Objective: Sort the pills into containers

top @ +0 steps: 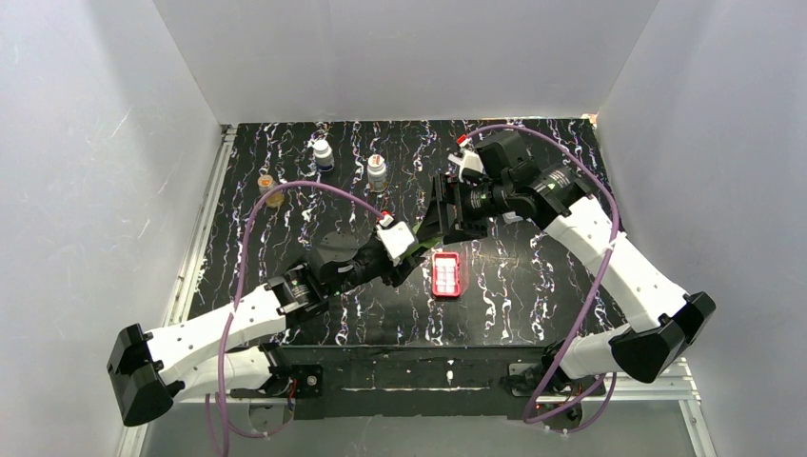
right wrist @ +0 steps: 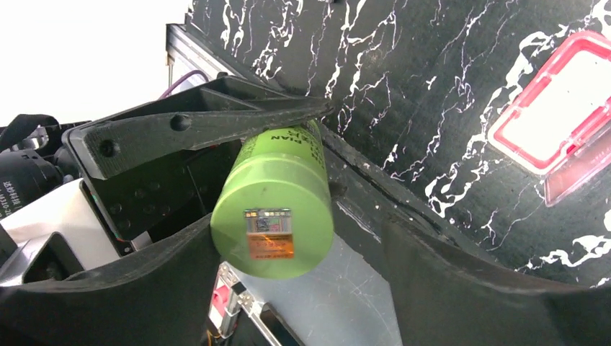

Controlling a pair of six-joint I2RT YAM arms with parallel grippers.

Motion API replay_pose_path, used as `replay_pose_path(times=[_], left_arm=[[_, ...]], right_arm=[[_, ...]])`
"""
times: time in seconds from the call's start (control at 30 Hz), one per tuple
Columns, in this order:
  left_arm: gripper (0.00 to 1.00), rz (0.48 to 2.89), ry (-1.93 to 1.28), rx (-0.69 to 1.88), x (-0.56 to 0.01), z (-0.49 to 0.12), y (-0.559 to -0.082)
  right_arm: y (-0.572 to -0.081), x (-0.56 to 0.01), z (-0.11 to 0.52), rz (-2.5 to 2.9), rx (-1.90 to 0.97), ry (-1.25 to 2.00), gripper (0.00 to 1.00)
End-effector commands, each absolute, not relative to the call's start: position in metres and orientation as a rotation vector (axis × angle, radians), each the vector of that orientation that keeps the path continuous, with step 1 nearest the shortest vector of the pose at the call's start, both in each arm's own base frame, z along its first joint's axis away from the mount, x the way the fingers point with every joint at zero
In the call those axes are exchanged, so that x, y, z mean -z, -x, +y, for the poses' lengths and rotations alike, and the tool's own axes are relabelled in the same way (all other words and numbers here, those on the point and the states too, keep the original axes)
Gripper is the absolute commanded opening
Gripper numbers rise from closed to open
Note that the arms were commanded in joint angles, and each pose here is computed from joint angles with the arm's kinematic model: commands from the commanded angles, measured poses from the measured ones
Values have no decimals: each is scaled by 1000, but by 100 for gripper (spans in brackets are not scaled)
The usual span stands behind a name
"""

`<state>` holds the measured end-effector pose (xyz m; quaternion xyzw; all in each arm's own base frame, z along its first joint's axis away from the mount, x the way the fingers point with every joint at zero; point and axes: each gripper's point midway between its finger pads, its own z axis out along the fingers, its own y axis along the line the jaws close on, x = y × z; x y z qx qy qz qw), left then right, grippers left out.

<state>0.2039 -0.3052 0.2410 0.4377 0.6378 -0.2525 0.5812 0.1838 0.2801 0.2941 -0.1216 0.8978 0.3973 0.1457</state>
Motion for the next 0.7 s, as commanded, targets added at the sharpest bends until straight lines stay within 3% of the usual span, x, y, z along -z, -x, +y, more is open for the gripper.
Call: replay_pose_path(times=[0.0, 0.17, 0.23, 0.47, 0.67], left_arm=[[0, 1430, -977, 585, -257, -305, -207], [0, 1436, -1019, 639, -254, -309, -197], [0, 1435, -1038, 685, -256, -310, -188], [0, 1374, -1121, 1056, -283, -315, -124], [0, 1266, -1131, 1349, -329, -313, -77]], right_arm=[[-192, -305, 291, 2522, -1203, 351, 74], [-192, -309, 292, 2511, -1213, 364, 41], [-188, -314, 292, 2480, -1233, 426, 33], [-170, -346, 289, 2193, -1283, 791, 24], [-136, -389, 295, 1820, -1461, 1046, 24]])
